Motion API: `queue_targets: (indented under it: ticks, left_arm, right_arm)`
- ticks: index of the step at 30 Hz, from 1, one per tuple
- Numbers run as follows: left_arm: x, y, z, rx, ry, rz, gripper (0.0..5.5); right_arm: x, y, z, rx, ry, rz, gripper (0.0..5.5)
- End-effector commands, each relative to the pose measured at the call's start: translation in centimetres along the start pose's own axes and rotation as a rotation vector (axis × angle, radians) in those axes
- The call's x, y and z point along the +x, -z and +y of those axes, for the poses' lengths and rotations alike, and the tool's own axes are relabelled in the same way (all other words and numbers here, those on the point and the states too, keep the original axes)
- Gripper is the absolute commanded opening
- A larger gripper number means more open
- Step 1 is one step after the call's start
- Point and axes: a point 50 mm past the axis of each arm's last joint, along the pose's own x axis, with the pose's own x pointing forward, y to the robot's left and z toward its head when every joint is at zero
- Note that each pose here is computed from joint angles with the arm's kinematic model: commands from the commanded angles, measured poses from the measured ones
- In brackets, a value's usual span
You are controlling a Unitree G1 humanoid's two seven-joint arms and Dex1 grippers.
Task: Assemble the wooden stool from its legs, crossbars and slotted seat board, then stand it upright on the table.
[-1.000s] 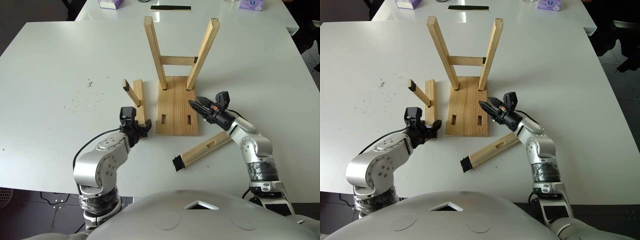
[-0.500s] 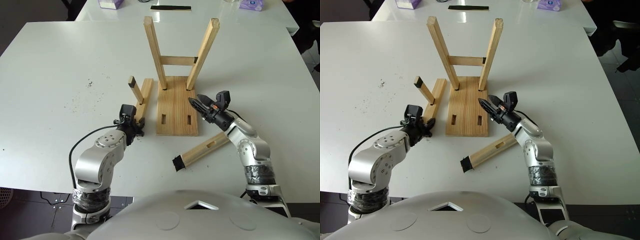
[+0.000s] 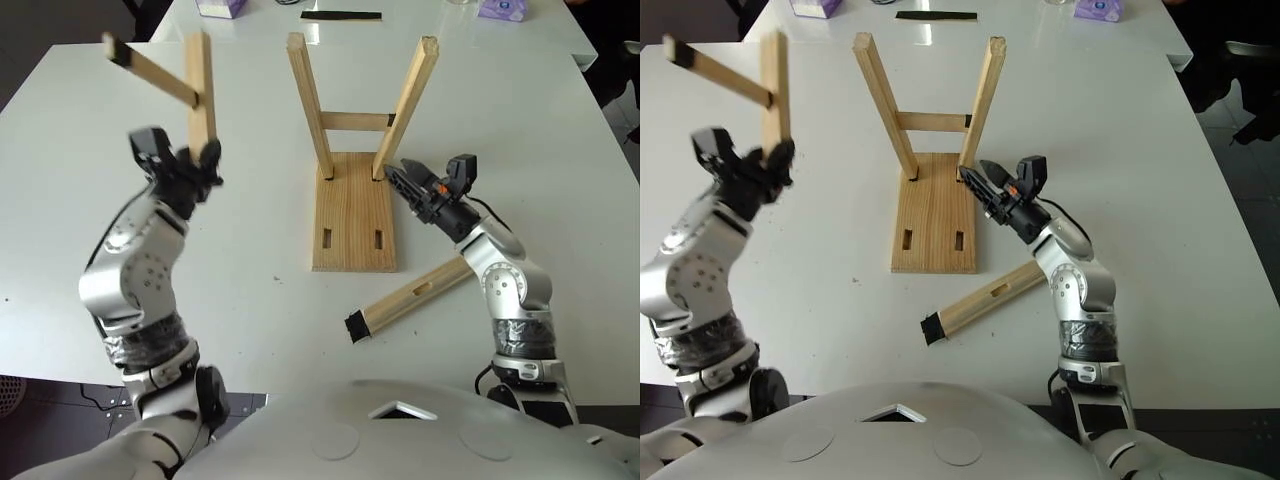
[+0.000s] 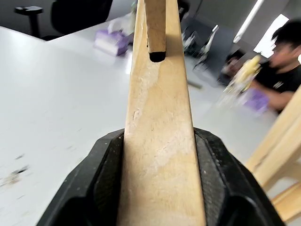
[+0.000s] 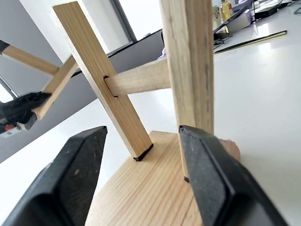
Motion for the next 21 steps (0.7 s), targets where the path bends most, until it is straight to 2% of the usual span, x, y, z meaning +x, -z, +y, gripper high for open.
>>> queue_targets:
  ticks: [1, 4, 9, 10, 14, 21]
  left_arm:
    - [-0.8, -4.5, -4.5, -0.232, 0.495, -0.246, 2.00]
    - [-1.8, -4.2, -6.3, -0.220, 0.694, -0.198, 2.00]
    - [-3.3, -2.7, -8.2, -0.163, 0.943, -0.022, 2.00]
    - [-3.4, -2.4, -8.2, -0.143, 0.968, 0.012, 2.00]
    - [-3.7, -1.8, -8.2, -0.078, 1.049, 0.104, 2.00]
    - [-3.8, -1.0, -8.2, -0.031, 1.130, 0.164, 2.00]
  right_arm:
    - [2.2, -5.7, 2.5, -0.029, -0.240, -0.094, 2.83]
    - [2.5, -8.7, 4.2, -0.014, -0.386, -0.132, 2.83]
    - [1.7, -12.4, 6.0, 0.029, -0.569, -0.138, 2.83]
    - [1.4, -12.9, 6.3, 0.038, -0.608, -0.133, 3.01]
    - [0.8, -13.8, 6.9, 0.046, -0.687, -0.073, 3.56]
    - [1.3, -14.3, 7.5, 0.070, -0.763, 0.013, 3.59]
